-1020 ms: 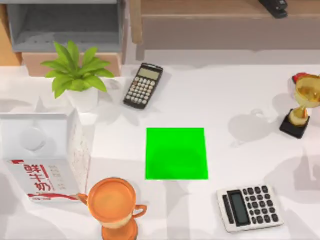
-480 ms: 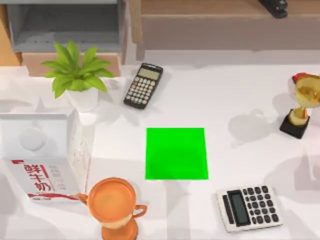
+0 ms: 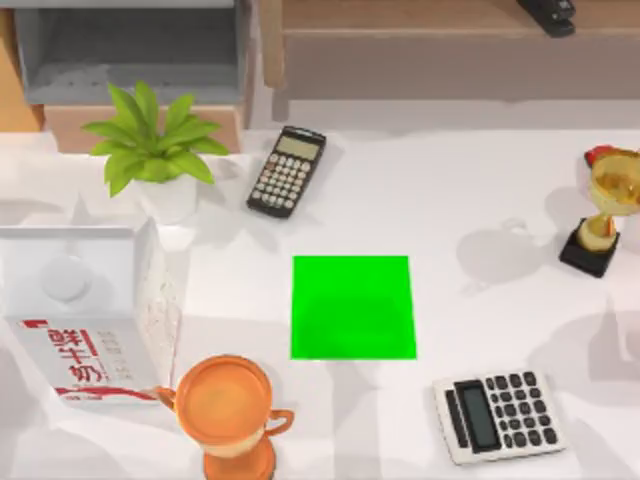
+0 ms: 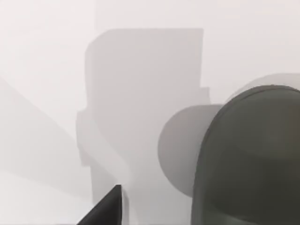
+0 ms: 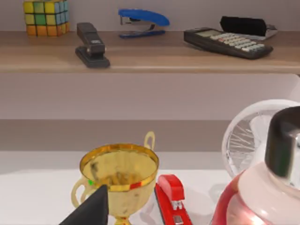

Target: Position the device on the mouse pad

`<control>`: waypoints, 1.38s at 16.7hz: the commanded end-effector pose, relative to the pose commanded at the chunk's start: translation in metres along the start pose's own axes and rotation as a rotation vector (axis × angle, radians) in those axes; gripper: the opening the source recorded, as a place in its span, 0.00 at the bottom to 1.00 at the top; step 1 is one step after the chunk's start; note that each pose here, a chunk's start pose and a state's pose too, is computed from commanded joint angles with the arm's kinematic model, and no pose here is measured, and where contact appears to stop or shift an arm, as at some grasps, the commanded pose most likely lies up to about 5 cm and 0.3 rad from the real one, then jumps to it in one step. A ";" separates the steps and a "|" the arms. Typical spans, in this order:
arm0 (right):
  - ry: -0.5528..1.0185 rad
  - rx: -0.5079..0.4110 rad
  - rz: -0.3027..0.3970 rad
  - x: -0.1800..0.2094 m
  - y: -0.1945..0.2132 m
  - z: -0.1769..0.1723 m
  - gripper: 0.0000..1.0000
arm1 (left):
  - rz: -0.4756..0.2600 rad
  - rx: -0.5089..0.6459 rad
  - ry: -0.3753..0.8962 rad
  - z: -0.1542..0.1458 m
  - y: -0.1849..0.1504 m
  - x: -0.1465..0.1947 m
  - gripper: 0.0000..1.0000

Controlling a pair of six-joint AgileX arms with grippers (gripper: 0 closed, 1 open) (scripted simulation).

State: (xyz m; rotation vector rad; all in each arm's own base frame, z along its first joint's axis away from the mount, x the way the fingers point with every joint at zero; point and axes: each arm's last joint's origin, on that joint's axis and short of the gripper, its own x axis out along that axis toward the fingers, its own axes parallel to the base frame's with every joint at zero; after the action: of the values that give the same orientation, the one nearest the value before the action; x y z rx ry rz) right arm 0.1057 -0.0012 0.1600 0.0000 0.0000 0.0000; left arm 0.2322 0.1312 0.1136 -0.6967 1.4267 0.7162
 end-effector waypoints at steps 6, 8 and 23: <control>0.000 0.000 0.000 0.000 0.000 0.000 1.00 | 0.003 0.011 0.007 0.006 -0.004 -0.038 0.00; 0.000 0.000 0.000 0.000 0.000 0.000 1.00 | 0.009 0.005 0.022 0.006 -0.002 -0.061 0.00; 0.000 0.000 0.000 0.000 0.000 0.000 1.00 | -0.028 0.283 -0.063 0.010 -0.029 -0.116 0.00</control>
State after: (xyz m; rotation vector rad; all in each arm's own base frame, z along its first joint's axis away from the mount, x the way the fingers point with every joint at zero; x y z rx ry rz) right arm 0.1057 -0.0012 0.1600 0.0000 0.0000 0.0000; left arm 0.2593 0.1189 0.2295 -0.4687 1.4224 0.4974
